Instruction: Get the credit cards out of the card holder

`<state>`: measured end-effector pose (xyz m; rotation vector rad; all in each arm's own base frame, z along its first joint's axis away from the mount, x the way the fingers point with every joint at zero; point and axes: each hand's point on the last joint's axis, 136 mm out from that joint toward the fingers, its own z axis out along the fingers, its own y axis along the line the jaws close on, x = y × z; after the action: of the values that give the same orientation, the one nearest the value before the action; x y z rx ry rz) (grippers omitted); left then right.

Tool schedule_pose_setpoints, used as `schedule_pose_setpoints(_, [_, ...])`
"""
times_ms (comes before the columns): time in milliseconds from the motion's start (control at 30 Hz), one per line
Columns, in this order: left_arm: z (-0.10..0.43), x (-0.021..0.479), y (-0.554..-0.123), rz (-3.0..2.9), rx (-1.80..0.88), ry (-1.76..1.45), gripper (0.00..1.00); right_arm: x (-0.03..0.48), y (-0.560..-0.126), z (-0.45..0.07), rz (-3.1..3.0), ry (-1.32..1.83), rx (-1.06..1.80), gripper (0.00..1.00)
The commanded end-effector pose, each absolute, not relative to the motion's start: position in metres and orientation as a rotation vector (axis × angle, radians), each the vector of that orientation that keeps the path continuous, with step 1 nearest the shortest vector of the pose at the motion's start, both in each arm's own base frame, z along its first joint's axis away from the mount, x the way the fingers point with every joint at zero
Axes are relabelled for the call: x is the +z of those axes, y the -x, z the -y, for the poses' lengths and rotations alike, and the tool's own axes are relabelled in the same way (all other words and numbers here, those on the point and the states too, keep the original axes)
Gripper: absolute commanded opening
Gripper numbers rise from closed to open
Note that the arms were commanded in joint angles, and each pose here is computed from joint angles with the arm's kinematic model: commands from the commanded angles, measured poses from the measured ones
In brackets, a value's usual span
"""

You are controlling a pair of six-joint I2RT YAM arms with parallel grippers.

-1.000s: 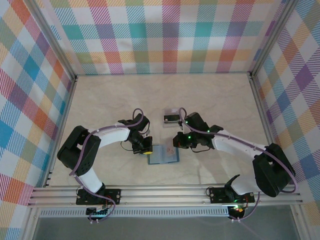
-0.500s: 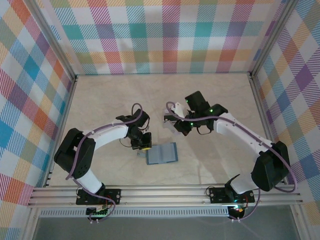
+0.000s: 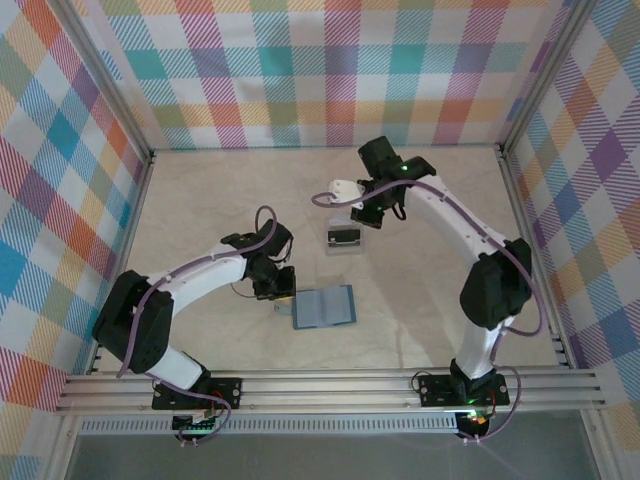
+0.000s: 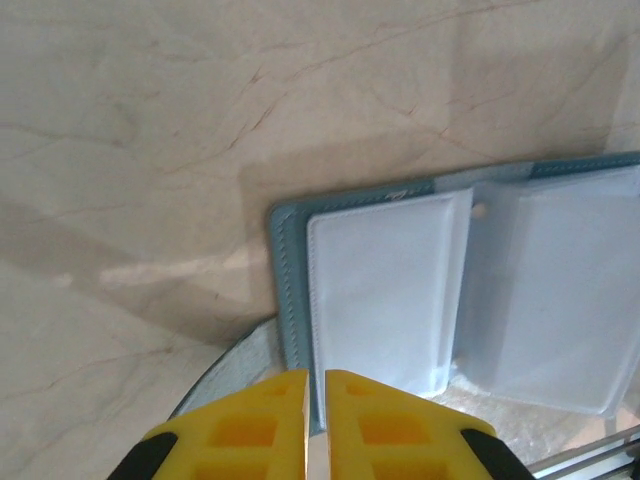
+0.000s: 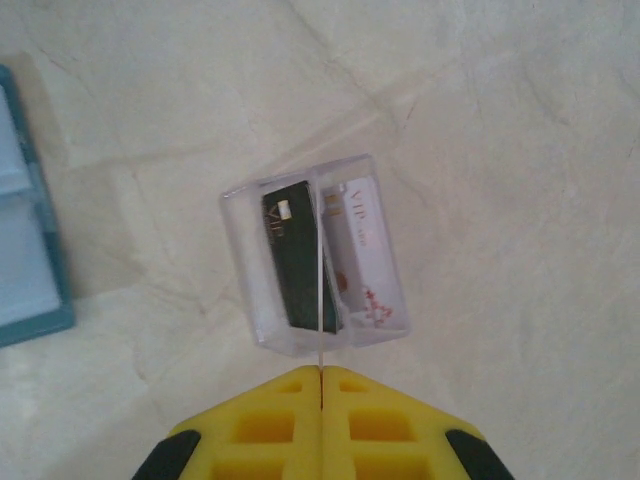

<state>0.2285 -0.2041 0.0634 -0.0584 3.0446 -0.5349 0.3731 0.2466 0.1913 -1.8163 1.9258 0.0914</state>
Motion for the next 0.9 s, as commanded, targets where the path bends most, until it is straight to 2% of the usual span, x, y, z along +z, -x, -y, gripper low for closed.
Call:
schedule_pose_setpoints(0, [0.190,0.062,-0.217,-3.062,-0.473,0.062,0.13,0.180,-0.377,-0.245,-1.875,1.981,0.074,0.00])
schedule_pose_setpoints(300, [0.184,0.062,-0.214,-3.052,-0.457,0.112,0.14,0.148,-0.403,-0.256,-1.894,2.084,0.089,0.00])
schedule_pose_setpoints(867, [0.179,0.061,-0.211,-3.054,-0.428,0.134,0.14,0.097,-0.391,-0.261,-1.953,2.201,0.256,0.00])
